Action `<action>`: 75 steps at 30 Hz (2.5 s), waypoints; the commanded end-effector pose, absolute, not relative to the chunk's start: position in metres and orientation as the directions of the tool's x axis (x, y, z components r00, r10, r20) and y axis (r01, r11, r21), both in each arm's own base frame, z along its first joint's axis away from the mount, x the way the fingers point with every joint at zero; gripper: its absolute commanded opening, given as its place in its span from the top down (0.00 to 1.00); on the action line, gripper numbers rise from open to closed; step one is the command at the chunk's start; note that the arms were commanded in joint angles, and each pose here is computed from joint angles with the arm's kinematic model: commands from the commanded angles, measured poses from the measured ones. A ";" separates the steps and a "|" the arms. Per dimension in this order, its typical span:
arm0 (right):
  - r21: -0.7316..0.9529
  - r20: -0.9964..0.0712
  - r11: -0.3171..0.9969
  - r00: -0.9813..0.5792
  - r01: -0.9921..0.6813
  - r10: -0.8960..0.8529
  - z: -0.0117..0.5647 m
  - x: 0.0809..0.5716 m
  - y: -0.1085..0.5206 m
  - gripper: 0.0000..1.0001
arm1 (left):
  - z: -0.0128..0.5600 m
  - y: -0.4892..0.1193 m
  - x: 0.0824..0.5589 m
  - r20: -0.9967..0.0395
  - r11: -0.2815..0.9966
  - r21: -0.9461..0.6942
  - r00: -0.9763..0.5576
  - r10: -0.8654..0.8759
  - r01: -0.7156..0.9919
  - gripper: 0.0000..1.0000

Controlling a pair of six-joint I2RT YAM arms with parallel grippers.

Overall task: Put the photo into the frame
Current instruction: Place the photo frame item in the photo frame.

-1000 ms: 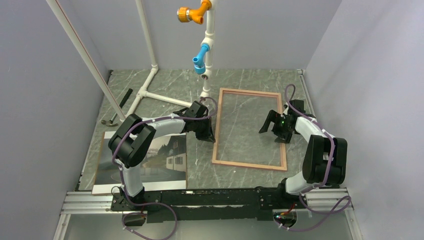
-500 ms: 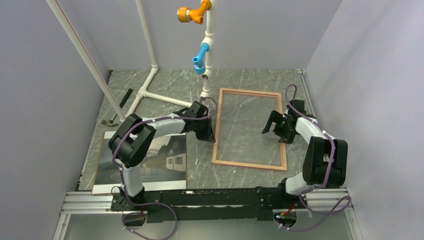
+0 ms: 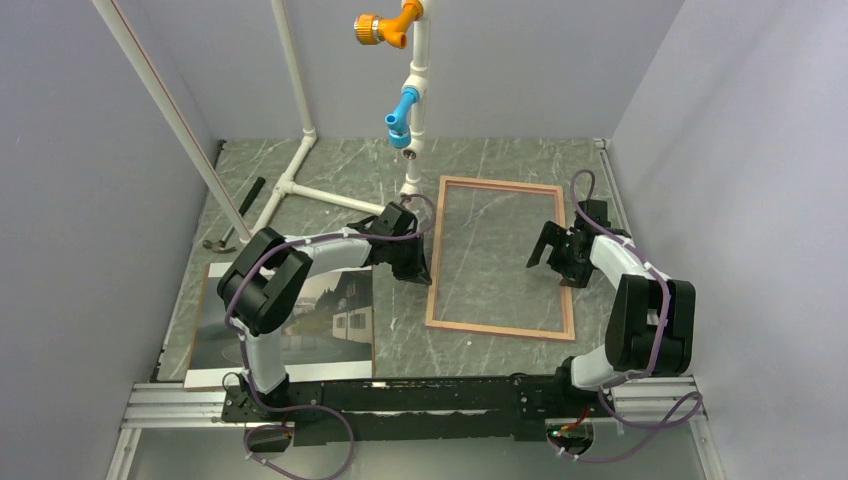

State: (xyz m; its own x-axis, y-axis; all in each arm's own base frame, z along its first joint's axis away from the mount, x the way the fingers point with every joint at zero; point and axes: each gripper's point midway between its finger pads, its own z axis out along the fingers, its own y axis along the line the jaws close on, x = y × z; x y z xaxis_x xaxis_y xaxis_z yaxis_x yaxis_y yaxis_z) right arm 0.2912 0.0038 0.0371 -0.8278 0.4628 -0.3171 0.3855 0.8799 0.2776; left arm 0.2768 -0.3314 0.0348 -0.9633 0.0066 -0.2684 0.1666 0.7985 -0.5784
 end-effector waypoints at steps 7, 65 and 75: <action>0.196 -0.369 0.878 -0.796 0.437 0.479 0.044 0.293 -0.016 0.00 | -0.010 -0.309 0.262 -0.231 0.876 -0.454 -0.971 0.057 0.160 1.00; 0.144 -0.463 0.895 -0.770 0.422 0.438 0.053 0.406 -0.034 0.00 | -0.010 -0.311 0.263 -0.232 0.870 -0.463 -0.970 0.065 0.169 1.00; 0.187 -0.440 0.902 -0.788 0.389 0.431 0.045 0.421 -0.025 0.00 | -0.010 -0.312 0.262 -0.232 0.869 -0.464 -0.970 0.068 0.172 1.00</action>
State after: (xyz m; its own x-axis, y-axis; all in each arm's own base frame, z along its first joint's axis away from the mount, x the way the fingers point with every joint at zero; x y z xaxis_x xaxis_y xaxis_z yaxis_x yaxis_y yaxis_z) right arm 0.4051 -0.0312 0.0421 -0.7871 0.4446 -0.4276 0.4251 0.8932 0.1462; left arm 0.2778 -0.3356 0.0350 -0.9599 0.0100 -0.2801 0.1790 0.7911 -0.5849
